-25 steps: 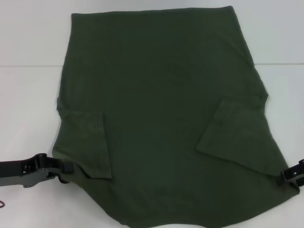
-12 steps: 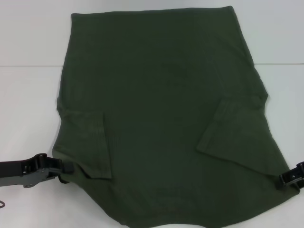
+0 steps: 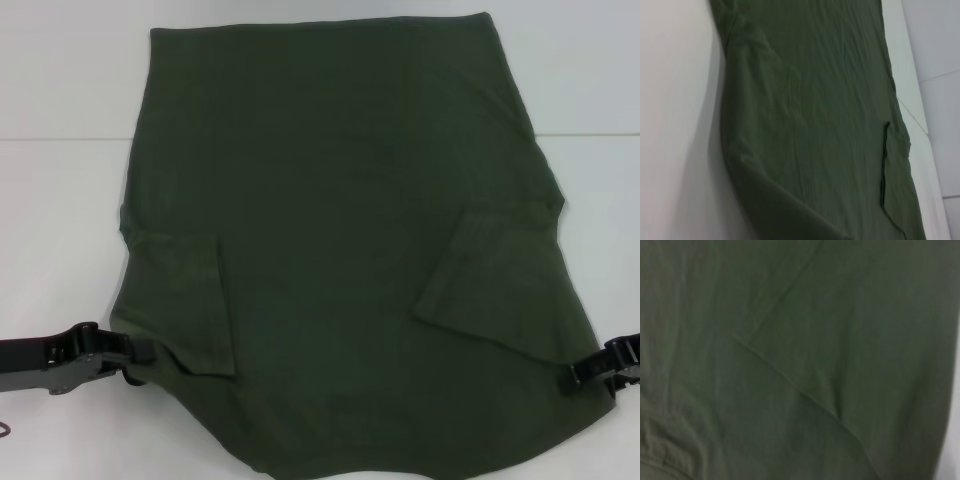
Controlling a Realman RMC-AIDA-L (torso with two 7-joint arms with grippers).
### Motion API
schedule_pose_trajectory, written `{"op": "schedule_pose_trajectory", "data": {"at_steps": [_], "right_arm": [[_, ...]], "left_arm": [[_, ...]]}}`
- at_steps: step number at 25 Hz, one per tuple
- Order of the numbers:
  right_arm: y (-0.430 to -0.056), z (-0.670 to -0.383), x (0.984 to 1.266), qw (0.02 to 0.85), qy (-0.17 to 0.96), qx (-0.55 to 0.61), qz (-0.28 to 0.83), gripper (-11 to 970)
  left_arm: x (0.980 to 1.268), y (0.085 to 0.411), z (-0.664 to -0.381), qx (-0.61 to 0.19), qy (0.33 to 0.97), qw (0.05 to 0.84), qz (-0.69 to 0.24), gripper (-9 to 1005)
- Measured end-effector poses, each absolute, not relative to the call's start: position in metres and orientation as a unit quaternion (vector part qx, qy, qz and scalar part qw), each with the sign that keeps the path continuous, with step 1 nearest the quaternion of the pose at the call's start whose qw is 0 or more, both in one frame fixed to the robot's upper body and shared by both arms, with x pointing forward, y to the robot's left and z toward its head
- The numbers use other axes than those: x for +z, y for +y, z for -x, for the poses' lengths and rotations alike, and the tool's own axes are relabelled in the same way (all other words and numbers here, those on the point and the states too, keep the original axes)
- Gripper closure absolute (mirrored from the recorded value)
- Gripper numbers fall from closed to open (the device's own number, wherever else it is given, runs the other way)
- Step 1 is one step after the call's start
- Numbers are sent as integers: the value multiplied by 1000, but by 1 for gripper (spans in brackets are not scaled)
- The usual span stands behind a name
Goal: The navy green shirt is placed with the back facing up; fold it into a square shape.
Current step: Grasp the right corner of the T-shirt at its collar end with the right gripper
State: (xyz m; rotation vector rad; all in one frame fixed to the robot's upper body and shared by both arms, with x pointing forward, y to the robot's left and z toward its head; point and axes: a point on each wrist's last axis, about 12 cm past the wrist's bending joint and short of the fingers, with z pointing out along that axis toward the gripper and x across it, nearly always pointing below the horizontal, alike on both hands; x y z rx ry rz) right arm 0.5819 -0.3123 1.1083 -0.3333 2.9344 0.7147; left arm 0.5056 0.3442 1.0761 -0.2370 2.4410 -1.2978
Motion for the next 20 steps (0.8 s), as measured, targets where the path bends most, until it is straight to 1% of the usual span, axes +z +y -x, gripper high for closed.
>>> {"op": "schedule_pose_trajectory", "data": {"at_steps": [10,16,20], "right_arm": [[-301,-588,1114,63,958,257,115,168],[-299,-587,1114,55,957,255,125,194],[-299,-587,1115,55,958,254,125,362]], "left_arm": [[1076,345,-506,-460,864,184,86,958],[1077,345,-506,-461,864,185,87,958],[1077,345,-507,-461,864,186,86,958]]}}
